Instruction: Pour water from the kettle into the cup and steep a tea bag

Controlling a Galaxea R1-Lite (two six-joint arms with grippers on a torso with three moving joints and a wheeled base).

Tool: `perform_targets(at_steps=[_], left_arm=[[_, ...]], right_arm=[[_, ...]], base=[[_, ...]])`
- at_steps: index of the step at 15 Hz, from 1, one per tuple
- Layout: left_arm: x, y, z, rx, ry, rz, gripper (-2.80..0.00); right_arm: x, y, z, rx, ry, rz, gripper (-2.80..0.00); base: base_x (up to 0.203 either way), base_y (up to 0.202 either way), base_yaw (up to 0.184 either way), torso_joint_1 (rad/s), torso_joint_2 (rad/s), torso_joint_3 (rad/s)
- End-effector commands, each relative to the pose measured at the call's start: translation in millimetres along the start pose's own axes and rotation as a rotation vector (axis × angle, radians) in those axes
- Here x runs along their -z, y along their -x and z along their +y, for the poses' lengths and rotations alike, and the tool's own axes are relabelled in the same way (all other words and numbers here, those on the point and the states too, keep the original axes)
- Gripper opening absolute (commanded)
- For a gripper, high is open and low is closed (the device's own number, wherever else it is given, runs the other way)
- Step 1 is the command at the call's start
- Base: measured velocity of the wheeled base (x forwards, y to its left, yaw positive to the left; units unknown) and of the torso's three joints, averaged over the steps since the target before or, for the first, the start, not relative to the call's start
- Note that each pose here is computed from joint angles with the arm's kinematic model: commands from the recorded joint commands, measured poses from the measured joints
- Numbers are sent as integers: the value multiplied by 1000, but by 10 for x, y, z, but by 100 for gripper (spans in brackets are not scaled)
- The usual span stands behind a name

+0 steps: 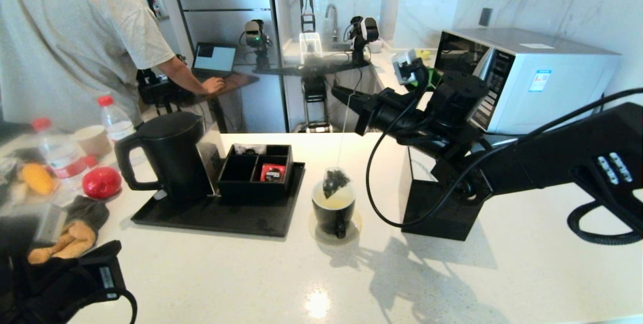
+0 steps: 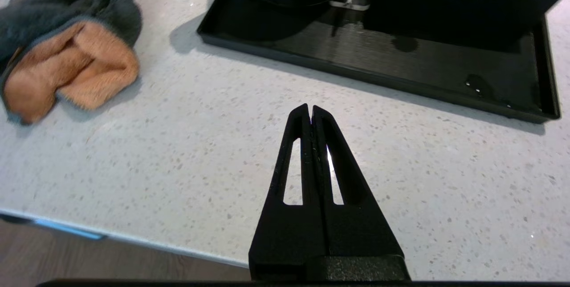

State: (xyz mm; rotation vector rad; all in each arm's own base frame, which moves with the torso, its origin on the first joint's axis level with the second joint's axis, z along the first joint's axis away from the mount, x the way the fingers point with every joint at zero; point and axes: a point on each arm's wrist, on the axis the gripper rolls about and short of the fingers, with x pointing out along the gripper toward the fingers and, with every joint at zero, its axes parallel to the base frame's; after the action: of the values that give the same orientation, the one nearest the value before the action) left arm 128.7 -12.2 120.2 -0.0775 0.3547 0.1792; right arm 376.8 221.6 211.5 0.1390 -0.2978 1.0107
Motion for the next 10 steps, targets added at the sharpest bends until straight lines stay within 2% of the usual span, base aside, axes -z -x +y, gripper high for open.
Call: perform_targets(at_steps=[1,4,10], left_arm=[[-14,37,52,-28,32,-27,-280],[78,112,106,-44,39,-22,-280],[141,456,233,-56,81,-146,-280]], right_arm=[[-6,4,-2,-2,4,-6,-280],[-18,3,-2,-1,6,-10,-280],[-152,41,9,0,15,-25,-280]], base=[[0,0,0,0,0,0],[0,0,0,0,0,0],[0,0,0,0,0,0]])
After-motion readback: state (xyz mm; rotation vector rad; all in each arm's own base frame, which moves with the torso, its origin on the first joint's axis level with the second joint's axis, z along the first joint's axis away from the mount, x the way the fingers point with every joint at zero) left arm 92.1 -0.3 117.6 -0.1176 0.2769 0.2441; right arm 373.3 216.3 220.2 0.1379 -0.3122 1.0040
